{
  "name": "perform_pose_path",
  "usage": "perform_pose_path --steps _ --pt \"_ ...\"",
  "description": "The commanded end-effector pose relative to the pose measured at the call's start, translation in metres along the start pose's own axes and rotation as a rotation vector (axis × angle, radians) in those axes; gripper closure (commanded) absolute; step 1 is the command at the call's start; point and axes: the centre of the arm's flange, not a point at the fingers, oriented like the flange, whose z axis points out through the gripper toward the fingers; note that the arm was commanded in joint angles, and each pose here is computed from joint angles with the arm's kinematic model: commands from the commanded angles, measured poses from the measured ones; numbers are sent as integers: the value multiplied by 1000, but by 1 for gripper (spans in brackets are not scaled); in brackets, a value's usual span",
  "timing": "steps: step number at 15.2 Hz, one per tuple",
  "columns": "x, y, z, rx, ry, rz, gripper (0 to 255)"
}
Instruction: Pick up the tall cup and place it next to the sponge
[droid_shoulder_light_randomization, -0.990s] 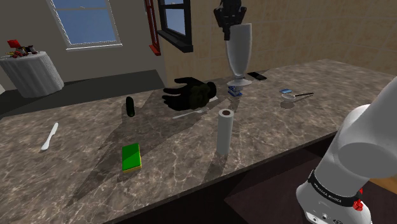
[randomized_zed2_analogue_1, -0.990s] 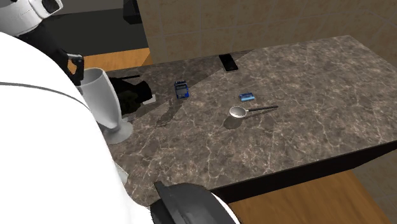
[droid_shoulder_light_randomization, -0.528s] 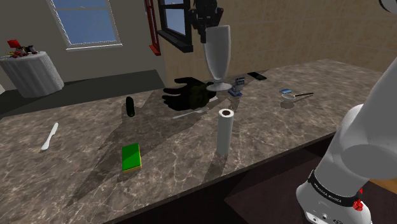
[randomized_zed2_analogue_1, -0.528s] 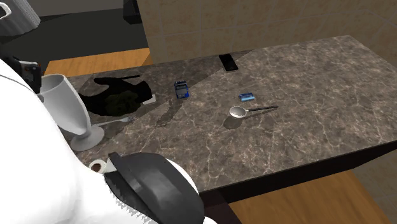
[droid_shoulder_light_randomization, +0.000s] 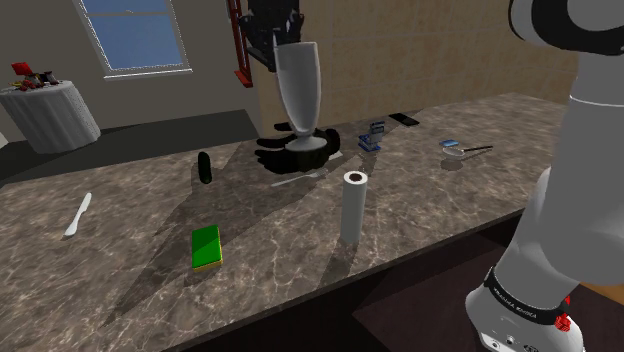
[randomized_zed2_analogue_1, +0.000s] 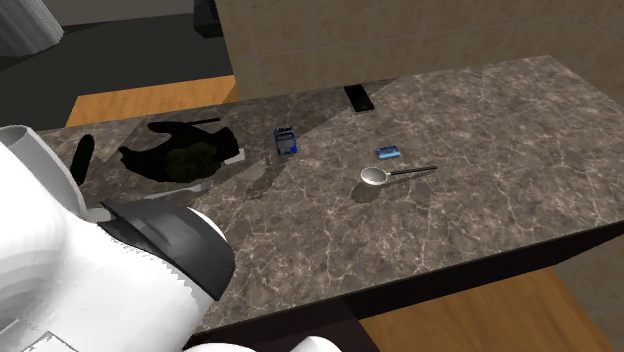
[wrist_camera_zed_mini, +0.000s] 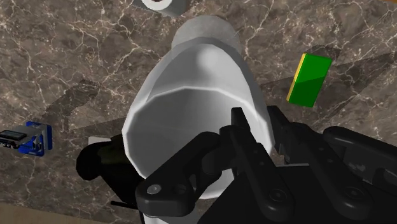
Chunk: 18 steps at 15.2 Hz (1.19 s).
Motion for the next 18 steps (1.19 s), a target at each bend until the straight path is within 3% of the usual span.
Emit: perform_pose_path --steps 1,3,18 --pt "3 -27 0 1 1 1 255" --pt "11 -59 -1 1 1 1 255" --pt "15 -60 78 1 1 1 255"
